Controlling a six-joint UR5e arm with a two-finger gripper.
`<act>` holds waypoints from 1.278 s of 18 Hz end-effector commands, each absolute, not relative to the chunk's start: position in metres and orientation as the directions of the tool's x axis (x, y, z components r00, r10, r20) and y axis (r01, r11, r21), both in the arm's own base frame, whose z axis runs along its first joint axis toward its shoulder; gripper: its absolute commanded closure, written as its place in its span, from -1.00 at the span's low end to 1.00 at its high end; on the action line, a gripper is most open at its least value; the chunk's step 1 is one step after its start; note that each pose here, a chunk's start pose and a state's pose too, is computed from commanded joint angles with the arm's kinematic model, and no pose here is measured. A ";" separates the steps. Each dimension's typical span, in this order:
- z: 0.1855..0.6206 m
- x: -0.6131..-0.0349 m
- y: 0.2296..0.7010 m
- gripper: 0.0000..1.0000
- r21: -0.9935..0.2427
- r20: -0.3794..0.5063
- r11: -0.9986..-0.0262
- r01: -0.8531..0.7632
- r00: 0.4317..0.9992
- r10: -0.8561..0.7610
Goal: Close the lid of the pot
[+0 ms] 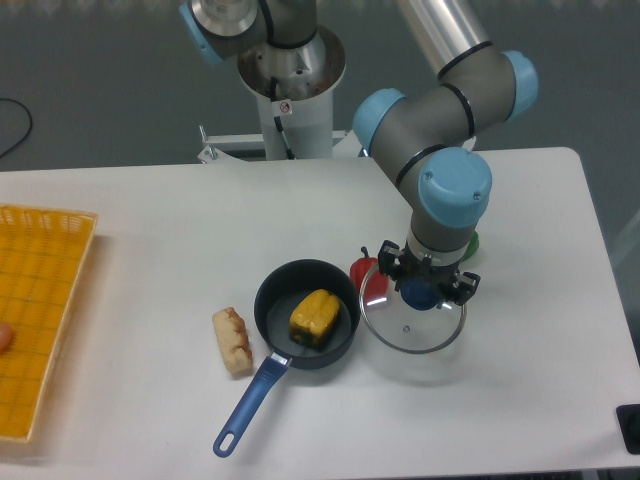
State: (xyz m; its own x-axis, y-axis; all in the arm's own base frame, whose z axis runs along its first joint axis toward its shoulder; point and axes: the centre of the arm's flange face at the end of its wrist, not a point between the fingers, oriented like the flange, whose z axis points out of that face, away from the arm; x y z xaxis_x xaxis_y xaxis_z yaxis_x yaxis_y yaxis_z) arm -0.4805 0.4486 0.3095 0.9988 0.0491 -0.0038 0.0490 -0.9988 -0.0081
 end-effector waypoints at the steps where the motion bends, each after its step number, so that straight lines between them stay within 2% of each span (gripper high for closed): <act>1: 0.310 -0.481 0.449 -0.05 -0.009 -0.005 -0.999 0.049 0.999 0.049; 14: 0.313 -0.476 0.448 -0.05 -0.013 -0.008 -0.999 0.049 0.999 0.049; 23: 0.327 -0.440 0.478 -0.05 -0.026 -0.023 -1.000 0.016 1.000 0.017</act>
